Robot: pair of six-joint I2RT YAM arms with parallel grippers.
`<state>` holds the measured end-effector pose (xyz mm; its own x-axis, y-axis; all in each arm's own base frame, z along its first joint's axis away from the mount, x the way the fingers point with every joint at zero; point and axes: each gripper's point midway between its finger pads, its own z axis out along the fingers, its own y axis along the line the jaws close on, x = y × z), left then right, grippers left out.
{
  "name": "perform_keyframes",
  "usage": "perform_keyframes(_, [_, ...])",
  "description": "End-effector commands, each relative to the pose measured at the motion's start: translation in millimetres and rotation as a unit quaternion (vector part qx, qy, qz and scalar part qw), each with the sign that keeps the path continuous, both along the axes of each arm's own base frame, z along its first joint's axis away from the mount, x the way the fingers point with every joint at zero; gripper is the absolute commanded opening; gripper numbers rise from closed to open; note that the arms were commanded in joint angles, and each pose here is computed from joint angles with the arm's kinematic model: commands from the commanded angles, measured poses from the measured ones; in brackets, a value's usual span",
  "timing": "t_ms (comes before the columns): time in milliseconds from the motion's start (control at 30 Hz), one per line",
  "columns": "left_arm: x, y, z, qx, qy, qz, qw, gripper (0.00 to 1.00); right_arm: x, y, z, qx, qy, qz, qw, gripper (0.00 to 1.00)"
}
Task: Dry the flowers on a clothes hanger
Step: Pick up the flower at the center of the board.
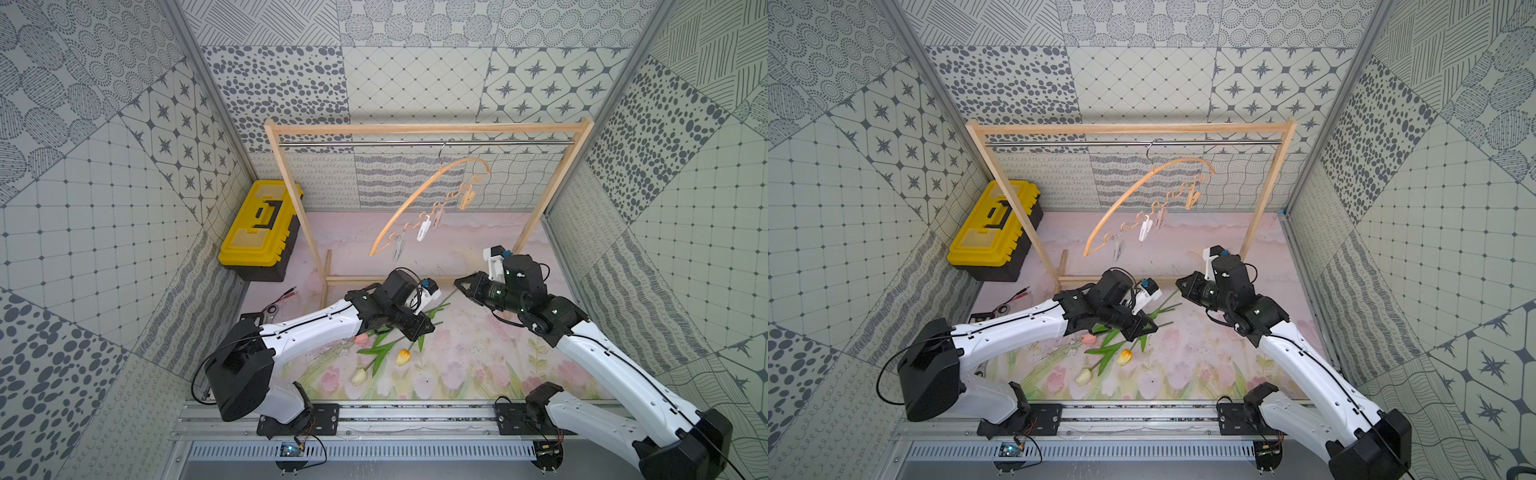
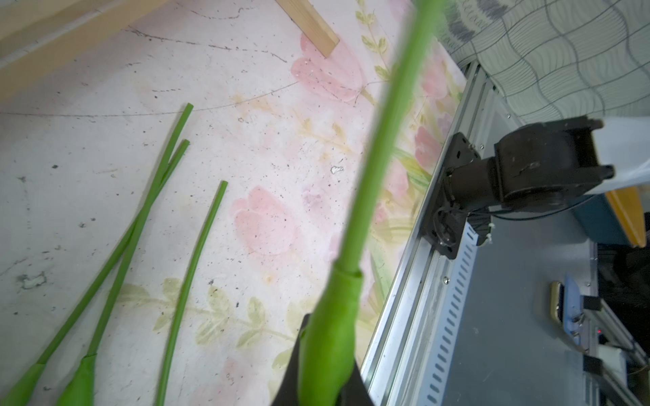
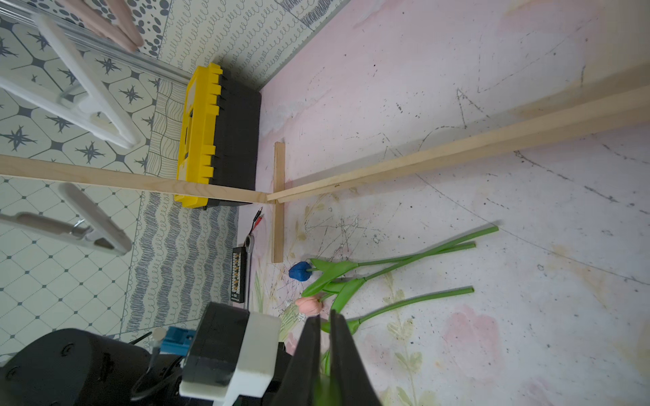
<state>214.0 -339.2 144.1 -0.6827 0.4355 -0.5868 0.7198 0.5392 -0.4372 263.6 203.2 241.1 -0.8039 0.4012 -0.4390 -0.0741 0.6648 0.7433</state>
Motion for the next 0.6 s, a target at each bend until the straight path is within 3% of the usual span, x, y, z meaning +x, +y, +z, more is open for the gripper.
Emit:
perform_keyframes(0, [2, -21, 26, -0.100, 0.042, 0.028, 0.994, 0.00, -8, 7, 13, 0.008, -0.033, 0.032, 0.999, 0.39])
perform_keyframes(233, [1, -27, 29, -0.135, 0.064, 0.037, 0.988, 0.00, -29, 34, 7, 0.002, -0.052, 0.082, 0.995, 0.40])
perform_keyframes(367, [1, -27, 34, -0.143, 0.064, 0.039, 0.987, 0.00, -35, 38, -6, -0.006, -0.039, 0.081, 0.996, 0.33])
perform_keyframes(567, [-1, -27, 34, -0.147, 0.068, 0.039, 0.986, 0.00, -40, 36, -15, -0.010, -0.035, 0.076, 0.996, 0.32])
